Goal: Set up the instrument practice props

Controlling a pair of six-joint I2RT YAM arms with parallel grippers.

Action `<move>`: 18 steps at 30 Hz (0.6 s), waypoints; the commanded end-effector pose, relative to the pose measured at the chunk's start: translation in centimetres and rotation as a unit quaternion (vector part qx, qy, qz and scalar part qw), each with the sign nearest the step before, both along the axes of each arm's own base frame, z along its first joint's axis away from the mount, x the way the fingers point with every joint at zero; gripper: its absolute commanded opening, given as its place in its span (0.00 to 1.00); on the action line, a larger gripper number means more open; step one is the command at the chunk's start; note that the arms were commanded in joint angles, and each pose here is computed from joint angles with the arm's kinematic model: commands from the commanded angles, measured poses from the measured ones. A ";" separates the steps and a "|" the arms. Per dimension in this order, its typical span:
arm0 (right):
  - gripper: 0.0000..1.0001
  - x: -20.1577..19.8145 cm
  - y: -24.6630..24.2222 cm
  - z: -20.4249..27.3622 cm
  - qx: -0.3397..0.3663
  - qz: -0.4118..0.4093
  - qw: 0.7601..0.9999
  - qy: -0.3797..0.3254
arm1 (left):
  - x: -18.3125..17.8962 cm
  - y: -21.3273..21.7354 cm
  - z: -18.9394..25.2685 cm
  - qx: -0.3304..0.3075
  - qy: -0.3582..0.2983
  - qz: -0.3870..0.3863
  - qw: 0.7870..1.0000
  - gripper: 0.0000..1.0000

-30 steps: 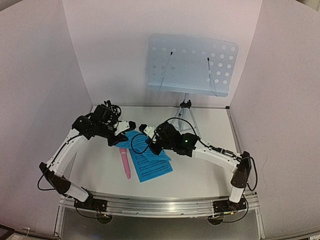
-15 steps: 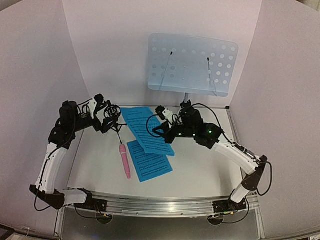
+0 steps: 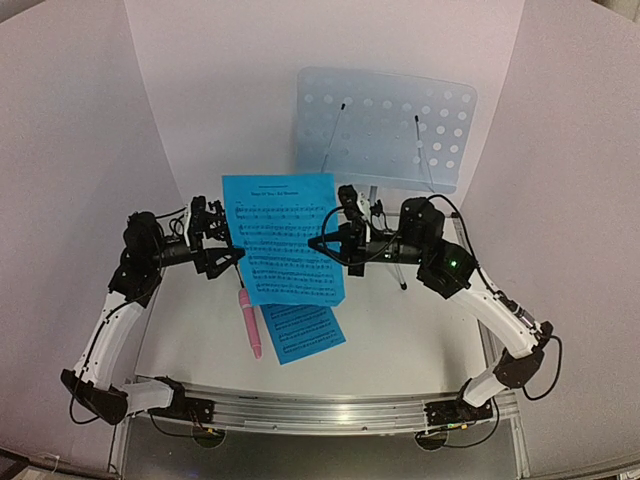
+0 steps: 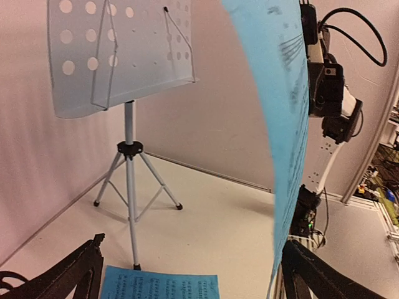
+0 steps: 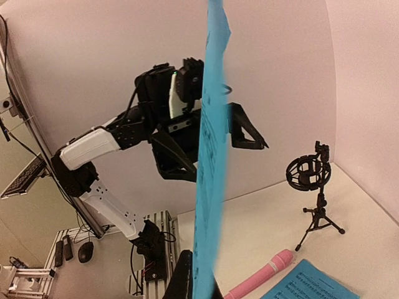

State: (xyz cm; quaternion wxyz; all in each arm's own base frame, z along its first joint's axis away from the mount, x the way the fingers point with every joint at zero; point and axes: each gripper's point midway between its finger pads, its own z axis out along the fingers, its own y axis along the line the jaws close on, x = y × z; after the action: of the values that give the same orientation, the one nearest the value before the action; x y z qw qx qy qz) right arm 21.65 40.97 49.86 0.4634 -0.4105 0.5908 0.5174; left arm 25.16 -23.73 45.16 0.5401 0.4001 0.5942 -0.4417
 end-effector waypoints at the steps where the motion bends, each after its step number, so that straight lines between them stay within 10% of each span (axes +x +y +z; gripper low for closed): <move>1: 0.00 -0.9 0.1 1.8 0.031 0.031 0.998 -0.045 | -3.2 -1.8 1.4 -0.031 0.010 -0.104 0.994 1.00; 6: 0.00 -0.2 0.6 2.3 0.034 0.023 0.996 -0.073 | -4.2 -3.0 0.8 -0.032 0.003 -0.131 0.991 0.90; 10: 0.00 0.5 1.5 1.9 0.031 0.030 0.996 -0.076 | -4.3 -4.1 1.0 -0.036 0.000 -0.150 0.988 0.58; 14: 0.00 1.1 1.6 1.3 0.026 0.028 0.997 -0.068 | -4.3 -4.2 1.6 -0.045 -0.013 -0.149 0.988 0.04; 18: 0.00 1.5 1.5 -0.1 0.014 0.027 0.999 -0.044 | -3.8 -3.9 2.1 -0.044 -0.017 -0.124 0.991 0.00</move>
State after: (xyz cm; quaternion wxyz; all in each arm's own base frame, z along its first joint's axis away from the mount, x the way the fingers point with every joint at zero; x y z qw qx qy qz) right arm 23.23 42.84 49.48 0.4812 -0.4414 0.5589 0.5111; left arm 21.53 -27.98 45.37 0.4783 0.4525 0.5281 -0.5363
